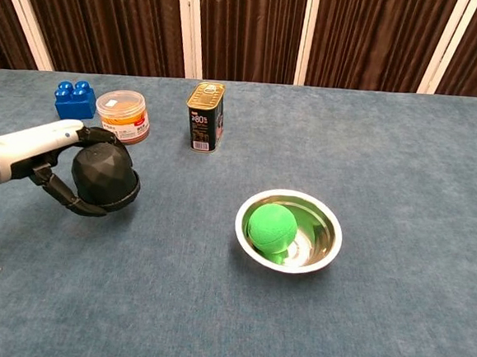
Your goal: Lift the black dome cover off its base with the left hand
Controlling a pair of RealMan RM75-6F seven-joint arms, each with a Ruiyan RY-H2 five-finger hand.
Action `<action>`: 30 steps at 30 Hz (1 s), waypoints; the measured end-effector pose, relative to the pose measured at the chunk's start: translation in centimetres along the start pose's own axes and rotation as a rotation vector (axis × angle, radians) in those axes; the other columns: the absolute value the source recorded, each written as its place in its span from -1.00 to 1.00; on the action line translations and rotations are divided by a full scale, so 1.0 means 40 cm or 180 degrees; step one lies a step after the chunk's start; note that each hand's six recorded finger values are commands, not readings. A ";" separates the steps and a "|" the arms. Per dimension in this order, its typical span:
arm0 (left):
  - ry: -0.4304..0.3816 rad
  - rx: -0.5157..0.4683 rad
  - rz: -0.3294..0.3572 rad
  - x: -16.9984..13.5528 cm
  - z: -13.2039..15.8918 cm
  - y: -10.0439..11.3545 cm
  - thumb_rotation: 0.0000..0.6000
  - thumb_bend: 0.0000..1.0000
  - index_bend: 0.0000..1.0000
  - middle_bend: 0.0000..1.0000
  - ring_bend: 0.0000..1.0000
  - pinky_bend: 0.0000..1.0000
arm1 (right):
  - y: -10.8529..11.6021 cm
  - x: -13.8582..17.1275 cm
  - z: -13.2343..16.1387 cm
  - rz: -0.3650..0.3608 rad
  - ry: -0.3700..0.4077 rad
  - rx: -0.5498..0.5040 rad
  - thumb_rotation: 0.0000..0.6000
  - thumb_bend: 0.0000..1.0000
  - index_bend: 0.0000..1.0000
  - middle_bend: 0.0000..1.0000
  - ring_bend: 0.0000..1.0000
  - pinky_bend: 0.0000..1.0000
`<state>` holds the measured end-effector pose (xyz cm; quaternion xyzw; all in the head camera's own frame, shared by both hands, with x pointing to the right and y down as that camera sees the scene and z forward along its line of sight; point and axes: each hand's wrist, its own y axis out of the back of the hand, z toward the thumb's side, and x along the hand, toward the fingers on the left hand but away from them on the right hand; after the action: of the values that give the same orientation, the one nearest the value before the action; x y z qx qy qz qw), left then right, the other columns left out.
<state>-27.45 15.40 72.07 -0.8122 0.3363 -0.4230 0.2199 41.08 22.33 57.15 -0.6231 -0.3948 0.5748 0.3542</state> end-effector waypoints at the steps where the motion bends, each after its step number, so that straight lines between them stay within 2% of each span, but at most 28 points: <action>1: -0.0004 0.0012 -0.0006 0.001 0.002 -0.003 1.00 -0.21 -0.14 -0.17 -0.98 -1.00 | 0.000 -0.001 0.000 0.0000 0.0000 -0.0003 1.00 -0.63 -0.94 -1.00 -0.97 -1.00; 18: -0.0032 0.0305 -0.0056 0.010 0.022 -0.046 1.00 -0.21 -0.24 -0.35 -1.00 -1.00 | 0.000 0.006 -0.008 0.0026 -0.0015 -0.0048 1.00 -0.63 -0.94 -1.00 -0.97 -1.00; 30: 0.0022 0.0412 -0.0170 0.009 0.017 -0.065 1.00 -0.39 -0.41 -0.62 -1.00 -1.00 | 0.005 0.007 -0.009 0.0009 -0.0016 -0.0049 1.00 -0.63 -0.94 -1.00 -0.97 -1.00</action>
<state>-25.77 16.94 73.56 -0.8035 0.2872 -0.4524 0.2593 41.45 22.51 56.89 -0.6249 -0.3991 0.5739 0.3475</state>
